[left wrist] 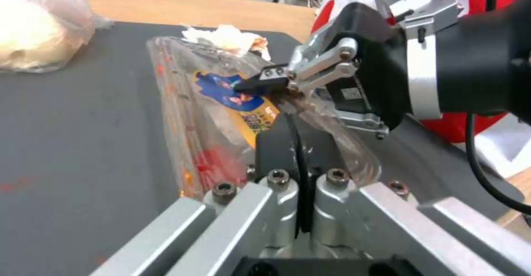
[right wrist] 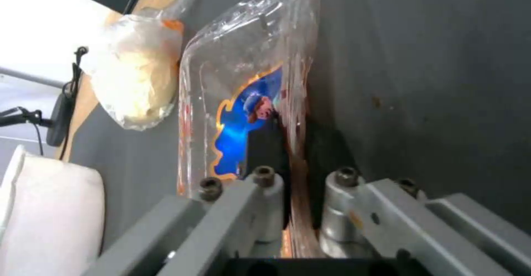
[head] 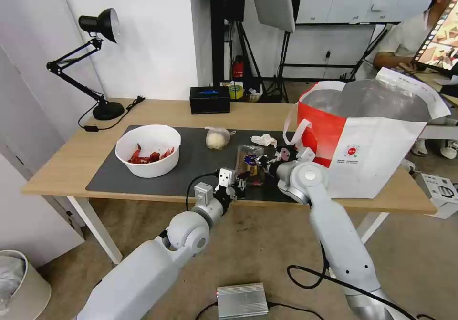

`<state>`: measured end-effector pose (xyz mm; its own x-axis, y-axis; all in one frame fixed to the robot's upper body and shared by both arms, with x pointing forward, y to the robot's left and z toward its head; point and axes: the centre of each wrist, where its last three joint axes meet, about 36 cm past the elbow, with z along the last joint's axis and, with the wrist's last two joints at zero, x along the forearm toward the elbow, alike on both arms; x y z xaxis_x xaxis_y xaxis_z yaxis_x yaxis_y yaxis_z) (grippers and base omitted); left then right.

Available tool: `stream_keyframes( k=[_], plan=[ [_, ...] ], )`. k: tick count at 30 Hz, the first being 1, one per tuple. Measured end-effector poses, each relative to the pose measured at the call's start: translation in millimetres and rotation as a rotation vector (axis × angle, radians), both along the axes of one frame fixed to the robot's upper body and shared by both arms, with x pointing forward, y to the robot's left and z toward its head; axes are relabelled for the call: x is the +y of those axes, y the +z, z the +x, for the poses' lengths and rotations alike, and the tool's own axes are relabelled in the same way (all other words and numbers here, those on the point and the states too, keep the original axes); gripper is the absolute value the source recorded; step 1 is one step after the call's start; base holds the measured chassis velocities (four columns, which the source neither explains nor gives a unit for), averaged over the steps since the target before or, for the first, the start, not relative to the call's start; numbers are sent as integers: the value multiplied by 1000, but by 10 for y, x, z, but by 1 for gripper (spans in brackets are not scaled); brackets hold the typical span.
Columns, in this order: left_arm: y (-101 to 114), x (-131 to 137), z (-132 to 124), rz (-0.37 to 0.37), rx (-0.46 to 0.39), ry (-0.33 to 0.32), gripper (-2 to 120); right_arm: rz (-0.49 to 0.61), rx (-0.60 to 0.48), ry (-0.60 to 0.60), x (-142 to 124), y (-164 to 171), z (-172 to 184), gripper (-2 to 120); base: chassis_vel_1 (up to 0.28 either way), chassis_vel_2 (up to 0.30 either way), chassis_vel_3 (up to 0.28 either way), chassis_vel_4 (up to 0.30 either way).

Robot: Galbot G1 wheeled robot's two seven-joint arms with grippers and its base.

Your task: Pick up the trash from the table and place it into the takeout bag.

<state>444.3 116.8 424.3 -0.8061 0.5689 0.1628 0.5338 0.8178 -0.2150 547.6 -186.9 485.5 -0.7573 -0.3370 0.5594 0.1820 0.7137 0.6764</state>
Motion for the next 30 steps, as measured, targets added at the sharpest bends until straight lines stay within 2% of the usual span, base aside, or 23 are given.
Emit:
stream_keyframes(
  k=[2,18,30],
  plan=[
    [3,9,5,0,-1,2,0,3,-1,1,4,0,-1,1,0,0,0,0],
    [87,209,-27,-13,-17,33,0,9,1,0,16,-26,-3,1,0,0,0,0],
    [188,696,-197,-15,-49,112,0,19,-11,10,14,-43,-9,1,0,0,0,0]
  ],
)
